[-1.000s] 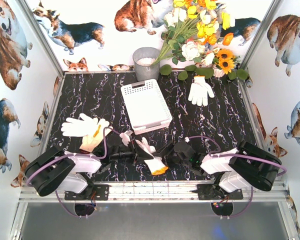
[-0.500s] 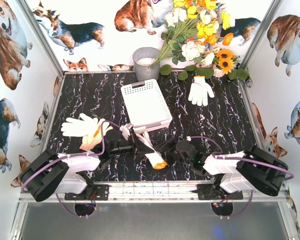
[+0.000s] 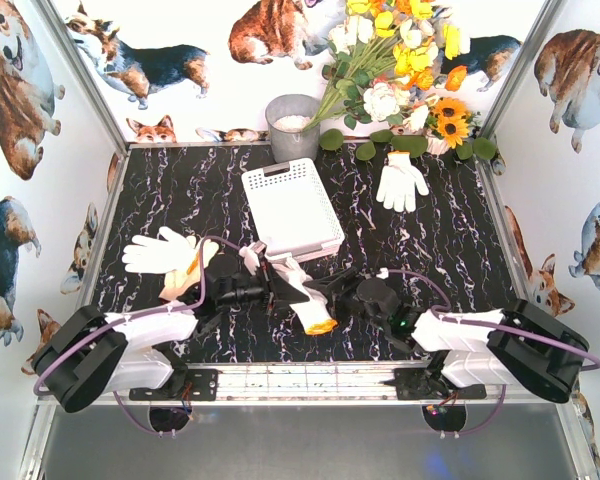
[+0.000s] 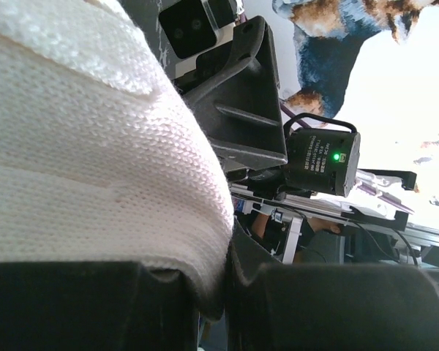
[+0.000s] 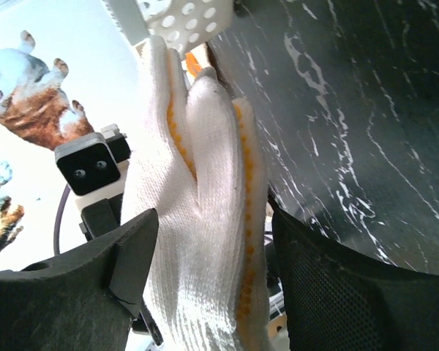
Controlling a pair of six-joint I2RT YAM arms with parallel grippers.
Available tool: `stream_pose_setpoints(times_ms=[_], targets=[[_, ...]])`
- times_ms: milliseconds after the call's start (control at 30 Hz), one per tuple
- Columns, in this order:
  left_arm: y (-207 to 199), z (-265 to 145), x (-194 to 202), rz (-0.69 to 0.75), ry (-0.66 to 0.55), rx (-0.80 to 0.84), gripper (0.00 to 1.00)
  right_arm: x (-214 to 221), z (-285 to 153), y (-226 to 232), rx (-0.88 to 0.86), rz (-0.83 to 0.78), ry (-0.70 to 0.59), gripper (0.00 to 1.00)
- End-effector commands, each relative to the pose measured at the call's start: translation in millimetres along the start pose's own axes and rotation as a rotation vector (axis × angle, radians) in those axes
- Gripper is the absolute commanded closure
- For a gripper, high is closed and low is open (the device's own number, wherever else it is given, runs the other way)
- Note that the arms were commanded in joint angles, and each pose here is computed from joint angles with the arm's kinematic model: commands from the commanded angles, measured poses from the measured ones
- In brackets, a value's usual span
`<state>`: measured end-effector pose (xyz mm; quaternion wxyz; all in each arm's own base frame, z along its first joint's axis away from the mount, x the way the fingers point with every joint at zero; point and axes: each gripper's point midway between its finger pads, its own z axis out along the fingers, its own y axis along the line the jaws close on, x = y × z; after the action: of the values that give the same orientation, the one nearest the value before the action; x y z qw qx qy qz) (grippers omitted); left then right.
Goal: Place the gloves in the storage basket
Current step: Pick up the glove from the center of the board.
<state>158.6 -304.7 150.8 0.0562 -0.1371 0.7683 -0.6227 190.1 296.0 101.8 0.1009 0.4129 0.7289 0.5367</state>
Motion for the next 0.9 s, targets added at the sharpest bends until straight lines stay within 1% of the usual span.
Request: stream_pose_setpoints(times_ms=[0,67,300,333,467,600,733,867], targets=[[-28.6,-3.3,-4.1,0.048,-0.004,0.066,1.00,3.2,-3.5,52.8,-0.157,0.002,-0.014,0.38],[-30.8,-4.7,-5.8,0.049,-0.010,0.066,1.00,3.5,-4.8,58.7,-0.170,-0.007,-0.013,0.42],[-37.4,-5.8,-7.7,0.063,-0.010,0.062,1.00,6.9,-10.2,81.3,-0.226,-0.025,-0.007,0.53],[-38.9,-5.6,-7.9,0.066,-0.009,0.065,1.00,7.7,-10.8,83.9,-0.232,-0.030,-0.006,0.56],[-41.0,-6.8,-11.0,0.066,-0.016,0.066,1.00,9.6,-14.6,93.5,-0.249,-0.065,-0.009,0.76],[-46.8,-10.1,-20.9,0.089,-0.033,0.061,1.00,11.3,-22.0,109.8,-0.263,-0.138,-0.023,0.99],[-56.7,-11.4,-36.6,0.155,-0.045,0.042,1.00,7.8,-24.2,131.4,-0.267,-0.251,-0.054,1.00],[-67.9,-12.1,-58.8,0.223,-0.057,0.039,1.00,1.4,-18.9,154.8,-0.292,-0.325,-0.069,1.00]])
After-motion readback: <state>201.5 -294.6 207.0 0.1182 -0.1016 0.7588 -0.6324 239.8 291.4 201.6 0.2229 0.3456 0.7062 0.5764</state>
